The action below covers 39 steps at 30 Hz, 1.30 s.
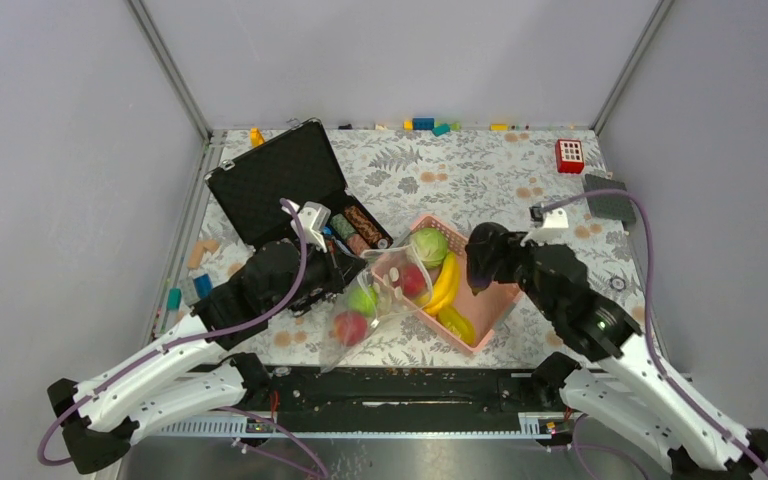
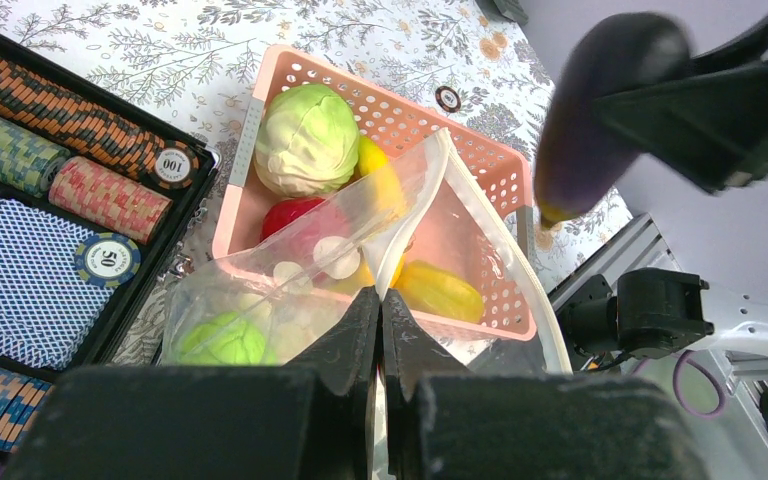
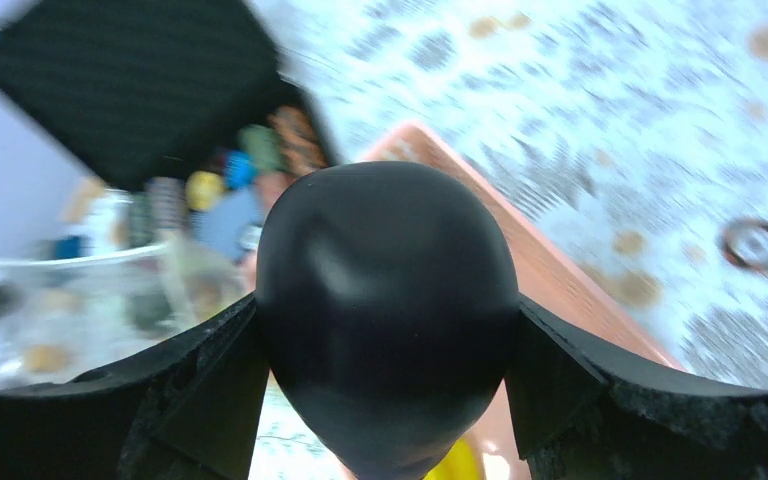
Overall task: Place the food in the zip-top bag and seal the zipper
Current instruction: Pick up the fake vegetable from the bin, then place the fake vegetable in the zipper food storage bag.
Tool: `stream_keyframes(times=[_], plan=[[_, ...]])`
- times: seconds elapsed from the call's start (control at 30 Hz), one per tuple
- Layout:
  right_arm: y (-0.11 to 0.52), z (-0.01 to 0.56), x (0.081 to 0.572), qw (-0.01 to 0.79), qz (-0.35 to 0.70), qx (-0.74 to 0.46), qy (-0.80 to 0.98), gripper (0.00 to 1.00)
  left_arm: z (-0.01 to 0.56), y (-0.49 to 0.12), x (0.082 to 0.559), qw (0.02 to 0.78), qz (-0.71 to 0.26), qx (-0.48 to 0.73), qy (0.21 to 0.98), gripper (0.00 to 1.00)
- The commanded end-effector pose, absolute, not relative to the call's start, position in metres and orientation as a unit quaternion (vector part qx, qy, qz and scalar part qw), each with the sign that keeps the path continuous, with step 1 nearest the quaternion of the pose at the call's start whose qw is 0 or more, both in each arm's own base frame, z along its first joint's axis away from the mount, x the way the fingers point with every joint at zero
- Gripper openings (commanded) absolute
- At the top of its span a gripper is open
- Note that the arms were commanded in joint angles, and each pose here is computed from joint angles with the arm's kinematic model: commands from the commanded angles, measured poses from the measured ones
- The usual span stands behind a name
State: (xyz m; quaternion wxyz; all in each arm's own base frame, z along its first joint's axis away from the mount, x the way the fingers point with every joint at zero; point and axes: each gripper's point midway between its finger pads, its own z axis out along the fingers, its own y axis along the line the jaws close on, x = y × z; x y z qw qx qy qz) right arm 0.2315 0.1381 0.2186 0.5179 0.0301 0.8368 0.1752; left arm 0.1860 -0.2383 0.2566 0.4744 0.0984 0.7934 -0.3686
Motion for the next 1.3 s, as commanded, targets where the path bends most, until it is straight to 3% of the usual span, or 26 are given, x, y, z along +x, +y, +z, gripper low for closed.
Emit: stream_keyframes(times=[0.0, 0.2, 0.43, 0.53, 0.63, 0.7, 0.77, 1.07, 1.27], plan=[[0.186, 0.299, 0.21, 0.589, 0.355, -0.069, 0.723, 0.39, 0.275, -0.238, 0.192, 0.5, -0.379, 0.088, 0.773, 0.0], [0.237, 0.361, 0.168, 0.572, 0.521, -0.172, 0.61, 0.39, 0.272, -0.242, 0.191, 0.494, -0.384, 0.09, 0.775, 0.0], [0.286, 0.377, 0.169, 0.542, 0.593, -0.209, 0.557, 0.39, 0.274, -0.245, 0.19, 0.49, -0.393, 0.091, 0.773, 0.0], [0.308, 0.356, 0.162, 0.53, 0.58, -0.247, 0.567, 0.48, 0.276, -0.244, 0.19, 0.491, -0.394, 0.087, 0.772, 0.0], [0.313, 0.332, 0.16, 0.509, 0.568, -0.255, 0.594, 0.69, 0.276, -0.243, 0.19, 0.492, -0.395, 0.083, 0.772, 0.0], [0.309, 0.319, 0.163, 0.505, 0.556, -0.245, 0.613, 0.9, 0.277, -0.241, 0.19, 0.494, -0.394, 0.079, 0.771, 0.0], [0.301, 0.311, 0.167, 0.513, 0.536, -0.233, 0.628, 1.0, 0.276, -0.241, 0.191, 0.495, -0.393, 0.079, 0.771, 0.0], [0.25, 0.296, 0.211, 0.554, 0.412, -0.09, 0.718, 1.0, 0.276, -0.243, 0.192, 0.495, -0.392, 0.079, 0.771, 0.0], [0.158, 0.218, 0.241, 0.493, 0.163, 0.093, 0.85, 1.0, 0.279, -0.232, 0.193, 0.508, -0.376, 0.072, 0.772, 0.0]])
